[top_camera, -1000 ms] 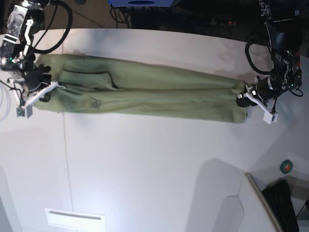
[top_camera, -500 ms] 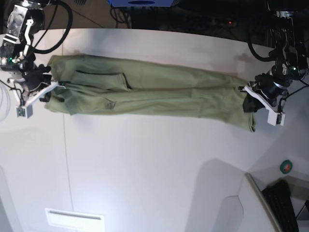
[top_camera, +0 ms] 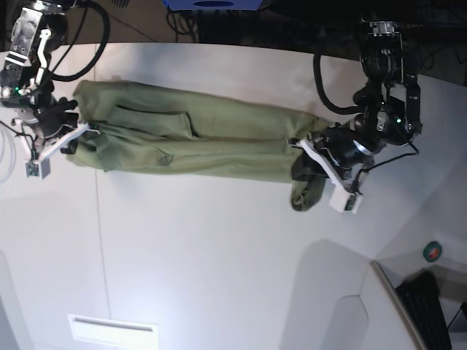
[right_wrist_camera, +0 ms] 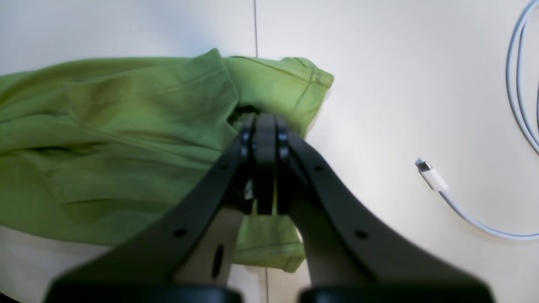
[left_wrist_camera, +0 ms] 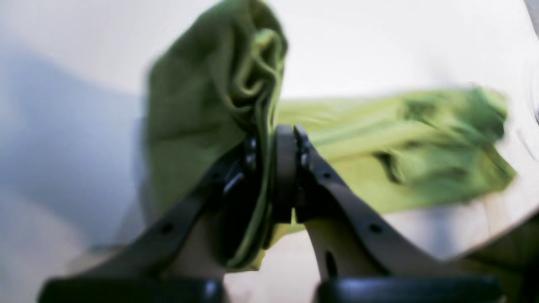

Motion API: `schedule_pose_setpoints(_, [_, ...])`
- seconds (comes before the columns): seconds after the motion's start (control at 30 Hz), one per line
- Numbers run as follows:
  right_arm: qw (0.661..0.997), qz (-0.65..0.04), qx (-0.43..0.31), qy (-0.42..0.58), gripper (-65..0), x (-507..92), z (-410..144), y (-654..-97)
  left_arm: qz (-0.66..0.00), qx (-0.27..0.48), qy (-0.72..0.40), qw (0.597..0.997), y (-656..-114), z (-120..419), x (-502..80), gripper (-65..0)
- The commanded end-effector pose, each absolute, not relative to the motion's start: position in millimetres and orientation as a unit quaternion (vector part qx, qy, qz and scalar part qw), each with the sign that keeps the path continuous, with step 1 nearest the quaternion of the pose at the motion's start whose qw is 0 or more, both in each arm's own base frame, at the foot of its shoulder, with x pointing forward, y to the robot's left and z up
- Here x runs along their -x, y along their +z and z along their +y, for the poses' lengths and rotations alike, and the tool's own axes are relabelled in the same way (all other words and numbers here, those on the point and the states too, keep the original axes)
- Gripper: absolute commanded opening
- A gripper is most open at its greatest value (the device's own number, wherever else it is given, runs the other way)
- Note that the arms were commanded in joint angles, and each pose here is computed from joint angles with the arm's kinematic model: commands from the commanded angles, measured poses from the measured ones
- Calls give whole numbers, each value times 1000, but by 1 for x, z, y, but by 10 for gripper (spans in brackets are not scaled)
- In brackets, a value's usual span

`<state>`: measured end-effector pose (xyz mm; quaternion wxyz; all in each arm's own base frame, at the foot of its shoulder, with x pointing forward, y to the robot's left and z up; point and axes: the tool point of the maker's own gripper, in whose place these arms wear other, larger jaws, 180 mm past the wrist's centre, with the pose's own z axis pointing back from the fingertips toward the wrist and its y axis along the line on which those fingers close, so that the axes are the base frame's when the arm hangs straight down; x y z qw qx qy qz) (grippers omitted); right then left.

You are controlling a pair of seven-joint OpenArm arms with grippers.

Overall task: Layout the t-shirt on the table in an organized manner, then fold the t-shirt properly
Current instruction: 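Fold the shirt end with the left gripper toward the right gripper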

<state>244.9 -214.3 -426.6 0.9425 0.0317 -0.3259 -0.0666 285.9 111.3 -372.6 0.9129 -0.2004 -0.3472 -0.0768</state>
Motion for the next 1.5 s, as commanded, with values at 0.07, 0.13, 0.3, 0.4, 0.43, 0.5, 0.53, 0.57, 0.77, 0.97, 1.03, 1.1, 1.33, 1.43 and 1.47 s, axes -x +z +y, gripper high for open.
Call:
schedule_pose_setpoints(0.07, [938,-340,-29,-63,-650,-253,-217,-416,-349,229,-107,902,-370,81,-295,-650])
schedule_pose_setpoints(0.13, [937,-342,-30,-63,-650,-254,-217,-415,-330,241,-106,907,-381,67,-292,-650])
schedule_pose_setpoints(0.3, [937,-342,-30,-63,-650,-254,-217,-415,-290,254,-97,918,-402,39,-290,-650])
schedule_pose_setpoints(0.4, [937,-342,-30,-63,-650,-254,-217,-415,-287,265,-97,915,-402,28,-290,-650])
schedule_pose_setpoints(0.43, [937,-342,-30,-63,-650,-254,-217,-415,-290,268,-100,913,-400,25,-292,-650])
schedule_pose_setpoints(0.5, [937,-342,-30,-63,-650,-254,-217,-415,-292,273,-98,912,-398,20,-293,-650])
schedule_pose_setpoints(0.53, [937,-342,-30,-63,-650,-254,-217,-415,-292,273,-98,911,-398,20,-293,-650])
schedule_pose_setpoints(0.57, [937,-342,-30,-63,-650,-254,-217,-415,-292,273,-98,911,-398,20,-293,-650])
schedule_pose_setpoints(0.77, [937,-342,-30,-63,-650,-254,-217,-415,-291,273,-99,911,-398,19,-293,-650])
schedule_pose_setpoints(0.97, [937,-342,-30,-63,-650,-254,-217,-415,-284,272,-96,914,-403,20,-292,-650])
schedule_pose_setpoints(1.03, [938,-341,-30,-63,-650,-254,-217,-416,-273,271,-92,918,-411,22,-290,-650])
schedule_pose_setpoints(1.1, [938,-340,-30,-63,-650,-253,-217,-416,-270,270,-91,920,-413,23,-291,-650])
schedule_pose_setpoints(1.33, [938,-340,-30,-63,-650,-253,-217,-416,-268,270,-91,920,-414,23,-291,-650])
schedule_pose_setpoints(1.43, [938,-340,-30,-63,-650,-253,-217,-416,-257,275,-112,920,-417,11,-283,-650])
schedule_pose_setpoints(1.47, [938,-340,-30,-63,-650,-253,-217,-416,-256,276,-118,919,-417,7,-281,-650])
